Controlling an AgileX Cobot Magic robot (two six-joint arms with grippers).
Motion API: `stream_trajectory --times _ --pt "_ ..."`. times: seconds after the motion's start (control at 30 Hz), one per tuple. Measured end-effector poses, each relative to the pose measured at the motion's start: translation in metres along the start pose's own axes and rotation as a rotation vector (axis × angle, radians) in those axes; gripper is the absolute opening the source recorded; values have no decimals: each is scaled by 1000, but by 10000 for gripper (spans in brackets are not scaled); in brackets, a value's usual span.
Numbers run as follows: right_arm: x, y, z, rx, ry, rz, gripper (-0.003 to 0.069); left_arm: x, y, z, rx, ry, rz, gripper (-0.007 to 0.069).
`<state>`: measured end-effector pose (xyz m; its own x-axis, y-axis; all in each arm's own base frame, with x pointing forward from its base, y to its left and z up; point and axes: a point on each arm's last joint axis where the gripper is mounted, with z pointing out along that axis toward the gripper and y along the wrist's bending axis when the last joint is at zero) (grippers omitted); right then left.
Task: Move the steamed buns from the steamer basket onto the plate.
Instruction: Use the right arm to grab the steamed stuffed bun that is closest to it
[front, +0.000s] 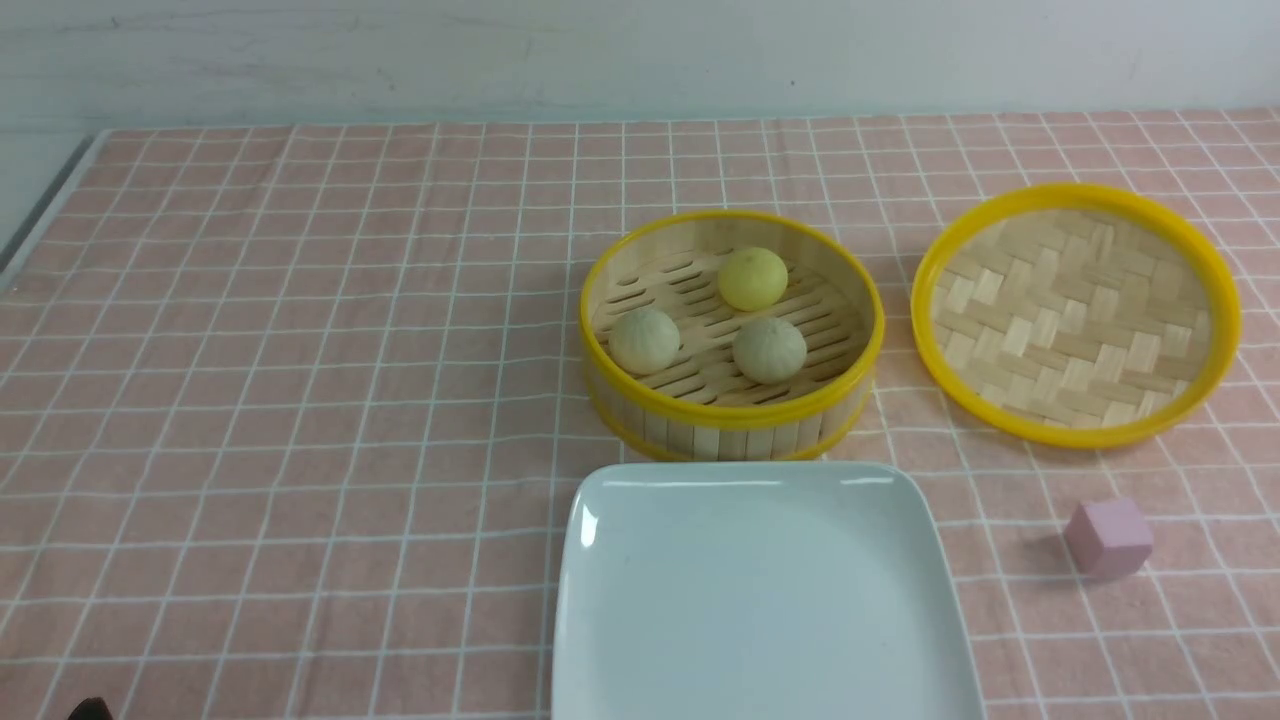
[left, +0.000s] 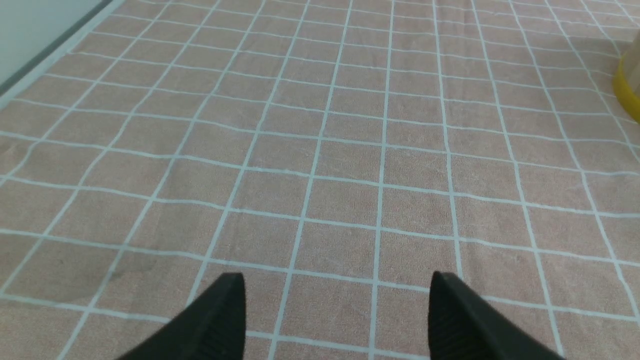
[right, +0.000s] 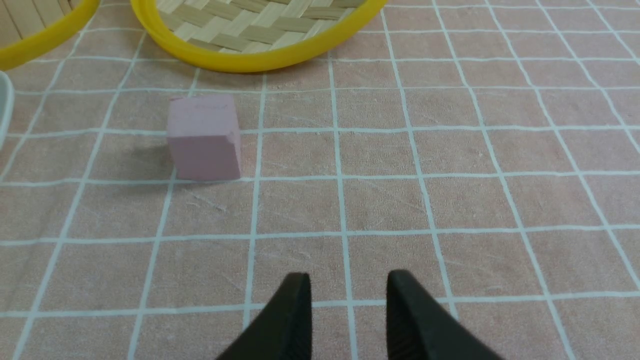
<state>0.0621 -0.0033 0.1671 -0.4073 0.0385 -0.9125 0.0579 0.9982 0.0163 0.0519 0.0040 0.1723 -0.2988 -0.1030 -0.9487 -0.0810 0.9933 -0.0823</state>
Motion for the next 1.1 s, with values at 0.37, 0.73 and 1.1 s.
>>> stream_trajectory --times 0.37,0.73,1.1 --pt "0 0 0 0 0 0 239 0 0 0 0 0 0 494" --pt "0 0 0 0 0 0 239 0 0 0 0 0 0 494" --pt "-26 0 -5 -7 -207 45 239 0 0 0 0 0 0 494"
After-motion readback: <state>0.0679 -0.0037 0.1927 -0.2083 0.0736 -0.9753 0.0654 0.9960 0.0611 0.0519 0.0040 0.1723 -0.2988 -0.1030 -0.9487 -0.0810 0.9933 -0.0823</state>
